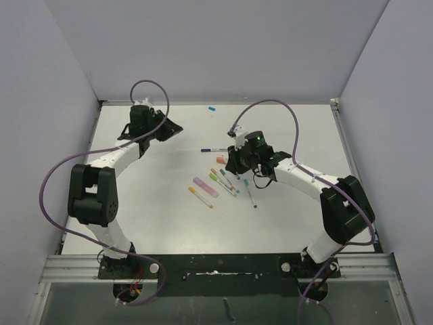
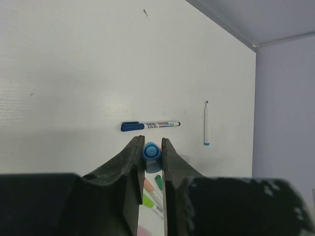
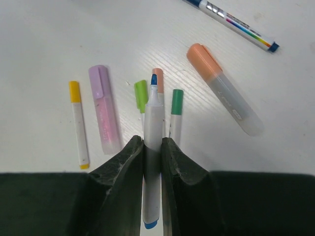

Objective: Open the pen caps

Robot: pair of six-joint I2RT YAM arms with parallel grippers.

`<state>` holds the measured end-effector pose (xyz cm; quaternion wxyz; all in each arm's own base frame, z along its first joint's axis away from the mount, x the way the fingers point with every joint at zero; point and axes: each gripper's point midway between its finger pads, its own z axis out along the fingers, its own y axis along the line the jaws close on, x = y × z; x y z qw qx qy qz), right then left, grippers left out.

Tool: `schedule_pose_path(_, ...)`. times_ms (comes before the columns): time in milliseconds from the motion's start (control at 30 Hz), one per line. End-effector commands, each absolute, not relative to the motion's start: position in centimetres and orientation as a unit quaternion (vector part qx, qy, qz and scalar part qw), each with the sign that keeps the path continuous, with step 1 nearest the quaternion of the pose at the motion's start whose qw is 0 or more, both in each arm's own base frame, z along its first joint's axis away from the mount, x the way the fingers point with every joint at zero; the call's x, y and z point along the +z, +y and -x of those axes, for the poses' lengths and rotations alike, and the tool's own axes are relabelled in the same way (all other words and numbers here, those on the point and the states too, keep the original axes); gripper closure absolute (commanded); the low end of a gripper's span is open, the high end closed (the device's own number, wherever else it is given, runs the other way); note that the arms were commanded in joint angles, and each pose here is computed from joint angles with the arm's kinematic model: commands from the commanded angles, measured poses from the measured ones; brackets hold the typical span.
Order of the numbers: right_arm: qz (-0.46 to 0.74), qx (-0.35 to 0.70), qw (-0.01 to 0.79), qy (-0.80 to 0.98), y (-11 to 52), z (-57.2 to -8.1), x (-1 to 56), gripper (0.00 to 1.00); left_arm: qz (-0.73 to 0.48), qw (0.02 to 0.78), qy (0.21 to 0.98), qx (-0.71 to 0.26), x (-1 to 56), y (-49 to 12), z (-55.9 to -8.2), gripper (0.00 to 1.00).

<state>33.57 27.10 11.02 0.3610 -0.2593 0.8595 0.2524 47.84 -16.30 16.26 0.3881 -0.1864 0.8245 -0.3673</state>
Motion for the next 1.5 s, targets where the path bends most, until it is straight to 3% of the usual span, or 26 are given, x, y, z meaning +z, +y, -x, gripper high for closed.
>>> schedule_pose_path(0,0.203,0.175,0.404,0.875,23.1,-36.7,13.9,1.00,0.155,0.383,0.852,-0.323,15.6,-16.4,-48.1,1.00)
schedule_pose_path(100,0.164,0.101,0.396,0.898,19.4,-38.8,13.8,1.00,0.142,0.359,0.882,-0.269,13.3,-15.2,-47.3,1.00)
schedule_pose_path(300,0.113,0.055,0.386,0.914,14.3,-42.1,13.0,1.00,0.109,0.310,0.928,-0.177,9.2,-13.2,-46.2,1.00)
schedule_pose_path(833,0.064,0.032,0.324,0.943,9.2,-46.1,6.8,1.00,0.104,0.260,0.955,-0.102,5.3,-10.8,-46.2,0.99)
schedule_pose_path(933,0.059,0.034,0.313,0.947,9.1,-46.2,5.6,1.00,0.106,0.256,0.955,-0.105,5.2,-10.9,-46.1,0.89)
schedule_pose_path(1300,0.044,0.042,0.325,0.944,8.5,-48.4,4.6,1.00,0.117,0.262,0.952,-0.106,6.2,-10.1,-46.1,0.68)
schedule_pose_path(1400,0.042,0.046,0.324,0.944,8.5,-48.9,4.3,0.99,0.123,0.272,0.948,-0.107,7.2,-9.7,-46.0,0.56)
schedule_pose_path(1467,0.042,0.050,0.323,0.944,8.6,-49.2,4.1,0.94,0.128,0.284,0.943,-0.113,8.2,-9.7,-45.9,0.41)
